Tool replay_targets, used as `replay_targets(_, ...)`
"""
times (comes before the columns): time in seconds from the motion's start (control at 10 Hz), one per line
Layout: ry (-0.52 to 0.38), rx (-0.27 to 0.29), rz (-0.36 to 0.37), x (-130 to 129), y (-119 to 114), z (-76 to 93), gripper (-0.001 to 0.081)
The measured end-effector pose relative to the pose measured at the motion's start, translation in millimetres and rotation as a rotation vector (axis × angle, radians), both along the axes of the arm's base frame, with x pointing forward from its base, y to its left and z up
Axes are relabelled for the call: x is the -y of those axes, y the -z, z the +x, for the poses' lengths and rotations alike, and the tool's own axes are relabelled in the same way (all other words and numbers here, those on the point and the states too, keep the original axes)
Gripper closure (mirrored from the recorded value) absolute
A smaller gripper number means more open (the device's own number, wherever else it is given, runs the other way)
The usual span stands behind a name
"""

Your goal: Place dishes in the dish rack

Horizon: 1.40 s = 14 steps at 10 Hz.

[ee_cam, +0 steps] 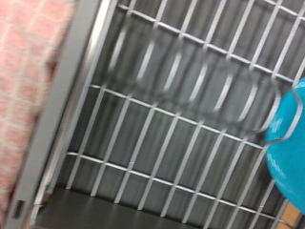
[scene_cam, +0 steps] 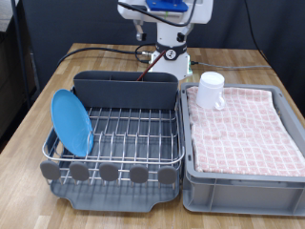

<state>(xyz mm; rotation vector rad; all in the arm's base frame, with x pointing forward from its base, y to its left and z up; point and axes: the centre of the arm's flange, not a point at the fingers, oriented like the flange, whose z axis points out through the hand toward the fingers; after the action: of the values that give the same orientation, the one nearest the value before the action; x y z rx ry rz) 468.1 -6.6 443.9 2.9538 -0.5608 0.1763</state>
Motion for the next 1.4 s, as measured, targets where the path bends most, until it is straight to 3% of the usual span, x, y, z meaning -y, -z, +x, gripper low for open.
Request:
replay_targets(0.4, -0.057, -0.001, 0.028, -56.5, 5.6, -28.7, 0.0004)
replay_targets(0.6, -0.033, 0.039, 0.041, -75.6, 3.1, -43.4, 0.0004)
replay_targets(1.0, -0.081, -0.016, 0.056, -78.0, 5.7, -32.2, 0.0004)
replay_targets(1.4, -0.049, -0.077, 0.095, -108.5, 5.0, -14.9, 0.0004)
